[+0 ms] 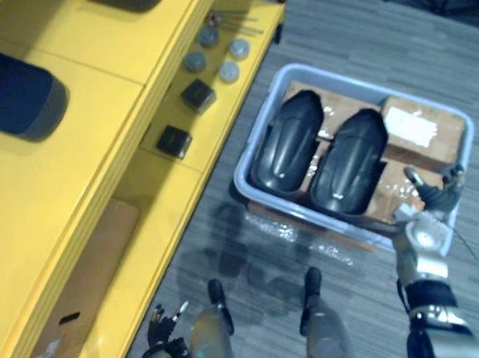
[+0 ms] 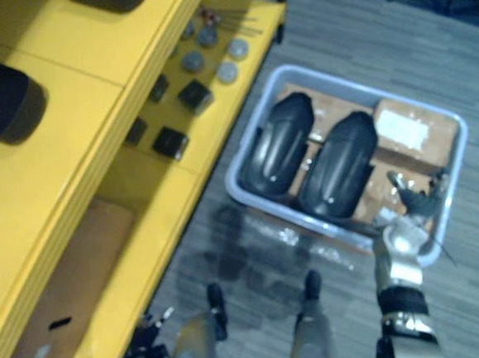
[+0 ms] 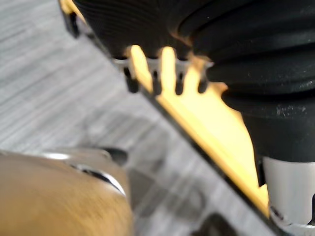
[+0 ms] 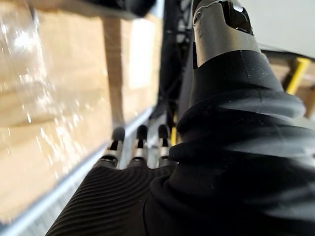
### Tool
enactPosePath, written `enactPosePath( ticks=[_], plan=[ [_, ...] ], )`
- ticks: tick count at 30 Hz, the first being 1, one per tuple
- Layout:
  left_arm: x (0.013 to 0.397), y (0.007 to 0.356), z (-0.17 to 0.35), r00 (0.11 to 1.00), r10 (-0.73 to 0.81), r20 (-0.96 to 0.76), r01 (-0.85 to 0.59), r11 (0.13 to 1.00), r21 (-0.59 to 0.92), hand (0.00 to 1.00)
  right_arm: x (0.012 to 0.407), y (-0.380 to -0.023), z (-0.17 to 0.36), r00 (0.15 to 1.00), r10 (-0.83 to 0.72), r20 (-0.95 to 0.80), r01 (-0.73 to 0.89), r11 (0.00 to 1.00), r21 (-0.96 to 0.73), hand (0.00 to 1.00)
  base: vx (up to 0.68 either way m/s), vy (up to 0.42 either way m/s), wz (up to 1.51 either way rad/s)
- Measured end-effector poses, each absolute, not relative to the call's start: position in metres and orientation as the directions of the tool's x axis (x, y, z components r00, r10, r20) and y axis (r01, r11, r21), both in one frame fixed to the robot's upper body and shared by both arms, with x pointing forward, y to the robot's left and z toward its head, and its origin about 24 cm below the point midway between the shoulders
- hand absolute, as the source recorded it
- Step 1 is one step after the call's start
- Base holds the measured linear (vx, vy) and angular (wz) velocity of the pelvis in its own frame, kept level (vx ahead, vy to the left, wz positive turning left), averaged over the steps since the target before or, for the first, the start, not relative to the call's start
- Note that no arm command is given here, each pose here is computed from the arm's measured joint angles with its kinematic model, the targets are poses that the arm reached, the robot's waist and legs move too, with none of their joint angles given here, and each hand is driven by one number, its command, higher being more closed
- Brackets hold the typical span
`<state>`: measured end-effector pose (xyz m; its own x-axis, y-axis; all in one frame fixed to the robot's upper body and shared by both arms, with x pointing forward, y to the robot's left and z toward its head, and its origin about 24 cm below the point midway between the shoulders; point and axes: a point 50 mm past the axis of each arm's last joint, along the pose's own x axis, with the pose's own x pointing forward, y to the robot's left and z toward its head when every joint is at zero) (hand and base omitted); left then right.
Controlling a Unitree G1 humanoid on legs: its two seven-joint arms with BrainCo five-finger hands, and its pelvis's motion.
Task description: Walk over and take plastic housings, then place them on the shelf
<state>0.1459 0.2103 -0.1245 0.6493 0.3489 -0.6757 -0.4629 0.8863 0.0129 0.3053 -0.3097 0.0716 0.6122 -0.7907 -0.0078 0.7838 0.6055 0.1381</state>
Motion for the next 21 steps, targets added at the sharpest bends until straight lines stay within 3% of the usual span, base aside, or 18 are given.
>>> enactPosePath(
  ticks=[8,17,18,21],
  plan=[
    [0.139,0.204,-0.134,0.612,0.323,-0.722,-0.435,0.9,0.033,0.0,0.324,-0.333,0.093,0.574,-0.817,-0.055,0.819,0.57,0.07,0.0,-0.05,0.026,0.16],
    [0.139,0.199,-0.134,0.639,0.31,-0.704,-0.426,0.905,0.012,0.0,0.325,-0.355,0.097,0.526,-0.834,-0.167,0.839,0.541,-0.063,0.0,-0.04,0.008,0.04],
    [0.139,0.198,-0.134,0.639,0.307,-0.705,-0.428,0.904,0.006,0.0,0.324,-0.359,0.096,0.521,-0.833,-0.183,0.837,0.541,-0.079,1.0,0.0,0.0,0.0],
    [0.139,0.198,-0.134,0.635,0.317,-0.705,-0.434,0.901,0.014,0.0,0.323,-0.366,0.096,0.527,-0.821,-0.219,0.823,0.557,-0.109,1.0,-0.01,0.005,0.03]
  ],
)
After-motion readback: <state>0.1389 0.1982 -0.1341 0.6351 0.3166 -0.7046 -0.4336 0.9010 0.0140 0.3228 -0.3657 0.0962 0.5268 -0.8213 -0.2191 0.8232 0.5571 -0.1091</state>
